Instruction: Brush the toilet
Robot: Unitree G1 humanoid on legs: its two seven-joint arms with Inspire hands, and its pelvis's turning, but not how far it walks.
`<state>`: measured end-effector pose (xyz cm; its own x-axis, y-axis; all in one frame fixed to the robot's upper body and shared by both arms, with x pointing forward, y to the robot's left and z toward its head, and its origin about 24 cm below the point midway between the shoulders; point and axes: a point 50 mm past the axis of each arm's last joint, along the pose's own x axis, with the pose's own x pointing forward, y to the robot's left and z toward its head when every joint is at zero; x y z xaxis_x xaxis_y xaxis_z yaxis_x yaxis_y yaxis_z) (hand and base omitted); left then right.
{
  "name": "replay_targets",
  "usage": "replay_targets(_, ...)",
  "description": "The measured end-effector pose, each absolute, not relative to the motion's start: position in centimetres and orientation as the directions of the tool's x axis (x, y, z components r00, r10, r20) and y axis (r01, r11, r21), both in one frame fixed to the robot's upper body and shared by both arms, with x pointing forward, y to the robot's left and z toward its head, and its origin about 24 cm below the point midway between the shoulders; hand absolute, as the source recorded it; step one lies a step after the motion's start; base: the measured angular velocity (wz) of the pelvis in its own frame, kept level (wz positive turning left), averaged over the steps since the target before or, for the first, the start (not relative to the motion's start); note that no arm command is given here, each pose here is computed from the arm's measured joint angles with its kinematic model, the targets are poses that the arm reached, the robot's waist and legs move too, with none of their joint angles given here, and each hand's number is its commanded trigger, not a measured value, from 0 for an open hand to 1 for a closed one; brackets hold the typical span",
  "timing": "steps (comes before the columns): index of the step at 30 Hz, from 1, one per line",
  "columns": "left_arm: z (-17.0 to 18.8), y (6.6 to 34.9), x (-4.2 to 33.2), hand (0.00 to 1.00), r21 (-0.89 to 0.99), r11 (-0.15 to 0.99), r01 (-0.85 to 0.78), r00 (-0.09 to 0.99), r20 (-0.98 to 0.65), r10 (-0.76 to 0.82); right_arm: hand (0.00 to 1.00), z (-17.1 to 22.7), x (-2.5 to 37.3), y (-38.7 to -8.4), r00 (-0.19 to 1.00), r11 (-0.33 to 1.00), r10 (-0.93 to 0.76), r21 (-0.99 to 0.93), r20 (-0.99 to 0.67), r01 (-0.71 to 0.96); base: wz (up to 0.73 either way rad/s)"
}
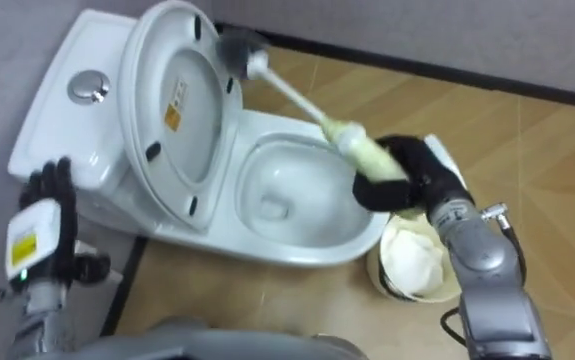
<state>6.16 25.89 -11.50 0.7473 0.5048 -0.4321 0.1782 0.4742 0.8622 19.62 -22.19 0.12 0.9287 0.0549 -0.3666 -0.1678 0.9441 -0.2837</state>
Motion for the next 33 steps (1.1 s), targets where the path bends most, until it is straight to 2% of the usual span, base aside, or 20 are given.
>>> replay_targets(3,-13.1,26.3,1.4,0.0,0.786,0.565,0.25,0.539,-0.598,0.593,1.0,-0.1,19.5,-22.0,0.931,0.958,0.042,-0.251,-0.363,-0.141,0.12)
replay_targets(6,-13.9,26.4,-4.1,0.0,0.696,0.679,0.234,0.289,-0.716,0.635,1.0,0.1,19.6,-22.2,0.939,0.972,0.001,-0.22,-0.345,-0.082,0.23)
replay_targets(11,-14.3,26.6,-6.8,0.0,0.644,0.753,0.133,0.1,-0.765,0.636,1.0,-0.3,19.9,-22.3,0.939,0.987,-0.025,-0.157,-0.342,-0.031,0.27)
replay_targets(15,-14.6,25.9,-8.0,0.0,0.6,0.796,0.078,0.021,-0.8,0.6,1.0,-1.4,19.5,-22.8,0.923,0.986,-0.079,-0.168,-0.375,0.016,0.02)
replay_targets(24,-14.7,25.5,-10.0,0.0,0.511,0.857,0.062,-0.12,-0.849,0.515,1.0,-0.9,20.0,-23.7,0.918,0.971,-0.213,-0.179,-0.335,0.16,0.04)
replay_targets(29,-14.8,25.5,-10.0,0.0,0.485,0.874,0.033,-0.129,-0.865,0.485,1.0,-1.5,19.4,-24.7,0.877,0.946,-0.324,-0.127,-0.355,0.299,0.01)
replay_targets(33,-15.2,25.3,-8.3,0.0,0.47,0.882,0.012,-0.104,-0.877,0.469,1.0,-3.0,18.3,-25.7,0.814,0.906,-0.419,-0.132,-0.401,0.402,-0.01)
